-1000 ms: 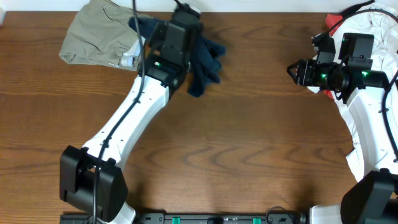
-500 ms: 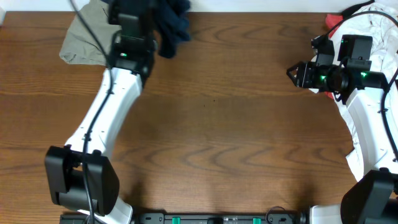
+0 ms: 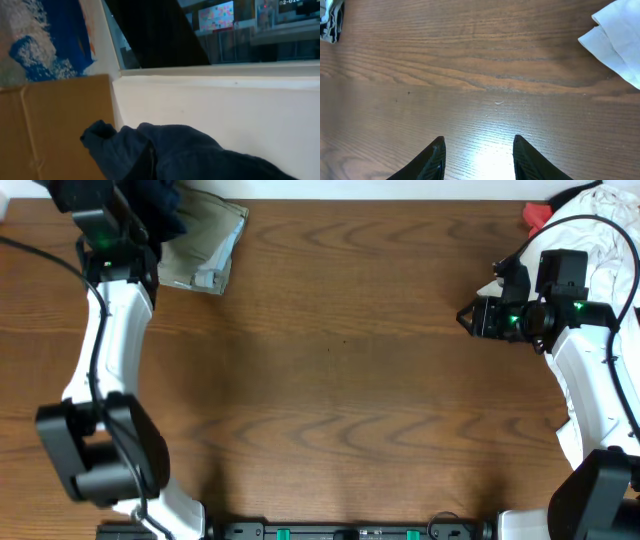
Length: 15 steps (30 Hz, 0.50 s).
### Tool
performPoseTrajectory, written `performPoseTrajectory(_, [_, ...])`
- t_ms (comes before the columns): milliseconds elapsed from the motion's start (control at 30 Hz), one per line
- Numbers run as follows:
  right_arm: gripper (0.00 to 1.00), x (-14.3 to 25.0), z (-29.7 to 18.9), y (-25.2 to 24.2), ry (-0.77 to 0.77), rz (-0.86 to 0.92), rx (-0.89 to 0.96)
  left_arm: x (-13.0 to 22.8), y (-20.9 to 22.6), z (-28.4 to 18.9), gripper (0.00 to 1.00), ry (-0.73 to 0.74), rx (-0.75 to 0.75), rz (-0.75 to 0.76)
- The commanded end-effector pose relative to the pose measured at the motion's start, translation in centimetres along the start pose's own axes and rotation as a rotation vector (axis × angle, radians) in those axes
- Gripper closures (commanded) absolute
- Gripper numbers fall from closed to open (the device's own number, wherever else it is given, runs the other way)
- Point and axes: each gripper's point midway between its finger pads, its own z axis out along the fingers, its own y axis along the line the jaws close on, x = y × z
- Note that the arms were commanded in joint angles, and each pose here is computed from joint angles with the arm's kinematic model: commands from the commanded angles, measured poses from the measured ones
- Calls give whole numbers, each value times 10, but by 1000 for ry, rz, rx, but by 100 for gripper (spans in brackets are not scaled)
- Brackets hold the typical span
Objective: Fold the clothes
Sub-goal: 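Place the navy shorts onto the khaki shorts stack with the left gripper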
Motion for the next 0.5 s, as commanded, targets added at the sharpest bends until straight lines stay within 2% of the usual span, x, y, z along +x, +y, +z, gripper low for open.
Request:
performPoseTrajectory(0, [58, 3, 5, 3, 13, -16, -9, 6, -14, 21, 94, -23, 27, -39])
performPoseTrajectory(133, [58, 3, 5, 3, 11, -16, -9, 14, -27, 48, 94, -37, 20, -30])
performPoseTrajectory(300, [58, 0, 5, 3, 2, -12, -9, -9, -35, 75, 94, -112, 3, -46])
performPoseTrajectory(467, [57, -6, 4, 3, -23, -21, -10, -20, -40, 80, 94, -116, 27, -43])
